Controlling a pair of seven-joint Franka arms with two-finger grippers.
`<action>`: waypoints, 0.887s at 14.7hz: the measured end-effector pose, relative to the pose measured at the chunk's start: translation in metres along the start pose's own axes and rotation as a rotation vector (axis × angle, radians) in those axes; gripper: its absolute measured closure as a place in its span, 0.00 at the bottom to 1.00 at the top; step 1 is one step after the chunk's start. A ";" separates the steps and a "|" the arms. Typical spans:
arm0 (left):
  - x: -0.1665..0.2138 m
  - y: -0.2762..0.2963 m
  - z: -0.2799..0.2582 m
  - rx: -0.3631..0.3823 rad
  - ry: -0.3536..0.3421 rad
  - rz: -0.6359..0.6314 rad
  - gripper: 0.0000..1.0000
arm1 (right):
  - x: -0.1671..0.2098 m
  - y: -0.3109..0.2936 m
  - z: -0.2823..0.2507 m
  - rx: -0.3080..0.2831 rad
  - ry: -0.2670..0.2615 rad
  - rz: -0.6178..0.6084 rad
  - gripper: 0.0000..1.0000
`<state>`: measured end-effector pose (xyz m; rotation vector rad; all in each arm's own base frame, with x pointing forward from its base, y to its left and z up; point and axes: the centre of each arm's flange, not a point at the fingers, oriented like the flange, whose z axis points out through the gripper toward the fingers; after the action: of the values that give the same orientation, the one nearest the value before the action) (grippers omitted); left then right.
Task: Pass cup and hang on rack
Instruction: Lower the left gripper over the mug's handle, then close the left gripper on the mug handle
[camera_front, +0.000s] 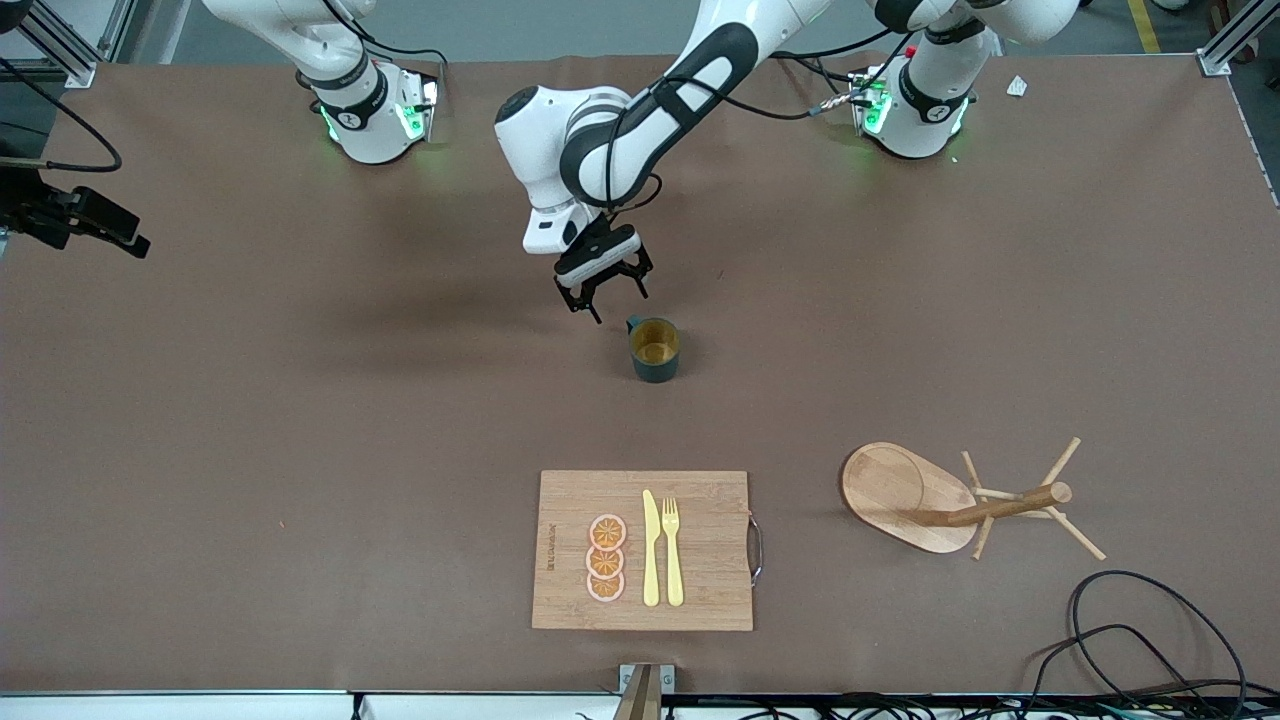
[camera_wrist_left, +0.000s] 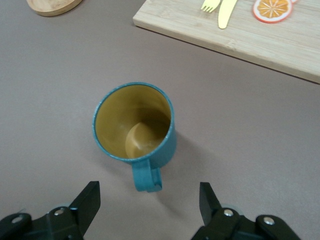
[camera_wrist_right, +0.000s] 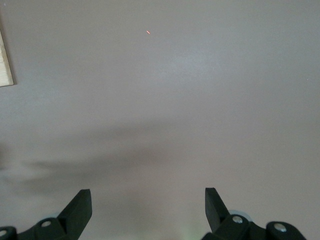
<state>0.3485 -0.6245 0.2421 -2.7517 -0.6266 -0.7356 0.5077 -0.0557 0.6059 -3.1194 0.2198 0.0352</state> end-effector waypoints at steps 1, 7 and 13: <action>-0.007 0.000 0.002 -0.004 0.018 -0.014 0.14 | 0.000 -0.001 0.001 0.001 0.000 -0.001 0.00; -0.053 0.000 0.030 -0.016 0.115 -0.055 0.16 | -0.001 -0.008 0.000 0.020 0.003 -0.009 0.00; -0.041 -0.001 0.044 0.024 0.148 -0.078 0.28 | -0.003 -0.020 -0.005 0.019 0.012 -0.033 0.00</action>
<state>0.3345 -0.6236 0.1842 -2.6335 -0.7094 -0.9327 0.5078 -0.0351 0.6111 -3.1044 0.1679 0.0142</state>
